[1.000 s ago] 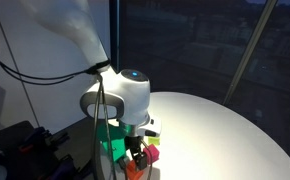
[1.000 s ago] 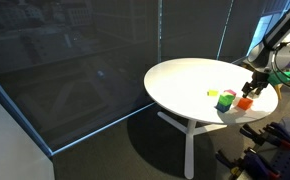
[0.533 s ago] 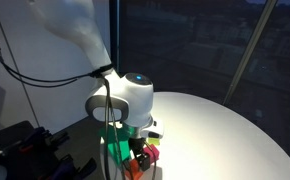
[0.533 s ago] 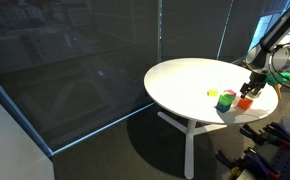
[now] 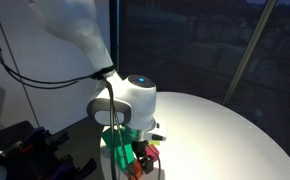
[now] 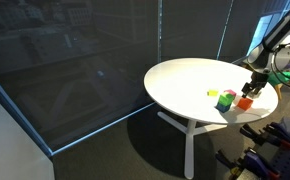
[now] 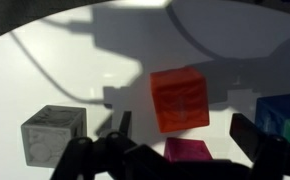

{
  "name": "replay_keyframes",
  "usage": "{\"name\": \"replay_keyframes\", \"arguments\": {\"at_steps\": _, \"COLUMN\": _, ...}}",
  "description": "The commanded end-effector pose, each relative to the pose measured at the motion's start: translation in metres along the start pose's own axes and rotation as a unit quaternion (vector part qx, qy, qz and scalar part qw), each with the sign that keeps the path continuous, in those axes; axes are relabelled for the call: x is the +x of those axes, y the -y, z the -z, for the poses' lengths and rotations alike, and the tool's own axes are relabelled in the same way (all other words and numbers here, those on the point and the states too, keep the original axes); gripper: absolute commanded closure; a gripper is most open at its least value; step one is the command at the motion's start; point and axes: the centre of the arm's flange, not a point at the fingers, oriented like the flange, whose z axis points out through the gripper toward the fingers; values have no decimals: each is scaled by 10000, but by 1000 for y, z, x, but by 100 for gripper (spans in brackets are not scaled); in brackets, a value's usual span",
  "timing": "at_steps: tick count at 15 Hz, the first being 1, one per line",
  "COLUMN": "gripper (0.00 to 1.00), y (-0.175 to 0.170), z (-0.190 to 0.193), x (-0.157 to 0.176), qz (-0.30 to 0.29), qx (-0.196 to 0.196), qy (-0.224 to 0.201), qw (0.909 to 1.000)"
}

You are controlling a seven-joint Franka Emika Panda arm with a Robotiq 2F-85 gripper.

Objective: Put the orange block on the green block

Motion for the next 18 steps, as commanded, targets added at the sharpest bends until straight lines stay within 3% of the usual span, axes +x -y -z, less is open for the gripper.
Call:
{"name": "replay_keyframes", "arguments": {"at_steps": 1, "gripper": 0, "y": -7, "z": -5, "x": 6, "qz": 134, "qx": -18, "qy": -101, "qw": 9999}}
{"name": "replay_keyframes", "arguments": {"at_steps": 18, "gripper": 0, "y": 1, "z": -9, "x": 0, "qz": 34, "qx": 19, "qy": -1, "qw": 10000}}
